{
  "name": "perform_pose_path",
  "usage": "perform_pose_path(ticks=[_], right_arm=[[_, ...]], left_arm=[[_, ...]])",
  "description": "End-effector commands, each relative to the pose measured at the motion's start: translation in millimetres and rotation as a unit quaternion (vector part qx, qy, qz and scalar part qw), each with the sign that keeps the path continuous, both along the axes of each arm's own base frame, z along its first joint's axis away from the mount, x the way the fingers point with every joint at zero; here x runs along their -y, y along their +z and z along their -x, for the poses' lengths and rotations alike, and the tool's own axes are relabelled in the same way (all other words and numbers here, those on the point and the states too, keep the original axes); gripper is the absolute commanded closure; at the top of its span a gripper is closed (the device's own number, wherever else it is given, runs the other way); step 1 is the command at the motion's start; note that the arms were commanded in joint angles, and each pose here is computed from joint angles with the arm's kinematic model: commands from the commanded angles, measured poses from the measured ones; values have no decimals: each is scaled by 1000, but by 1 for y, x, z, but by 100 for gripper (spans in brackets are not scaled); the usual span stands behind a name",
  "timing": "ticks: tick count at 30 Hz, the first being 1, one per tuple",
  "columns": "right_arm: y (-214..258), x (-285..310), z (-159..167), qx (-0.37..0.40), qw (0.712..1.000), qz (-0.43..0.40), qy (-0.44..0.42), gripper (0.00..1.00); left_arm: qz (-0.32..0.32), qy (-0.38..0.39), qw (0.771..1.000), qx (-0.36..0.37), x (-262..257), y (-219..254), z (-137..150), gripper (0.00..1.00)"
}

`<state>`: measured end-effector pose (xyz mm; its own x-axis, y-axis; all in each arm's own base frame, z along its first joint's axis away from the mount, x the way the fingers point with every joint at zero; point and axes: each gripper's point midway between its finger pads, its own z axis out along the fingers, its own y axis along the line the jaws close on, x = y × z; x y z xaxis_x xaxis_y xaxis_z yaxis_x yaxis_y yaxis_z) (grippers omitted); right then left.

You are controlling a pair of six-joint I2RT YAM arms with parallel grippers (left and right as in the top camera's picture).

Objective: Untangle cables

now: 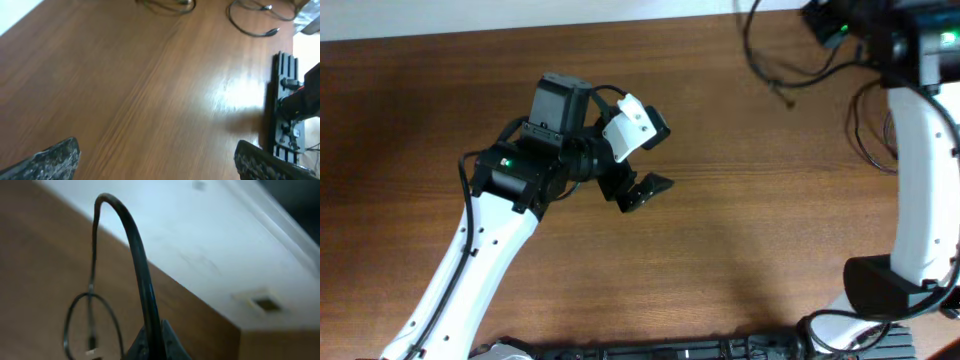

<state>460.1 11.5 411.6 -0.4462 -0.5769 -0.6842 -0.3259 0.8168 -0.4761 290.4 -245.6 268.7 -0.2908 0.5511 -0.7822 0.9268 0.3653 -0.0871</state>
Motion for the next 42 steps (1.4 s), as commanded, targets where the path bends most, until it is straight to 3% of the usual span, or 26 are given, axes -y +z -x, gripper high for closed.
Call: perform_pose_path(ticks=[1,7,11,15,21,26,28,29,38,42], right_arm=[[-1,40,-18,20,989,-92,-115,96],[-29,93,-53,31,958,-181,-220,96],[-64,125,-81,30,921,-255,-293,96],[-100,131,-104,14,901,-298,-315,96],[-152,112,-137,-31,895,-350,-276,96],[-188,105,-152,-60,856,-418,-298,96],[-199,105,-154,-68,855,-417,-302,52],[-204,105,-154,-73,854,-416,-305,1],[-222,106,-138,-118,842,-419,-318,1],[-224,83,-126,-172,834,-451,-268,1]], left_arm=[[-9,12,1000,21,-6,8,-3,1],[-9,12,1000,21,-6,8,-3,1],[-9,11,1000,21,-6,8,-3,1],[-9,11,1000,21,-6,8,-3,1],[-9,11,1000,21,-6,8,-3,1],[-9,11,1000,21,-6,8,-3,1],[-9,11,1000,21,-6,8,-3,1],[-9,11,1000,21,-6,8,-3,1],[-9,11,1000,20,-6,8,-3,1],[-9,11,1000,21,-6,8,-3,1]])
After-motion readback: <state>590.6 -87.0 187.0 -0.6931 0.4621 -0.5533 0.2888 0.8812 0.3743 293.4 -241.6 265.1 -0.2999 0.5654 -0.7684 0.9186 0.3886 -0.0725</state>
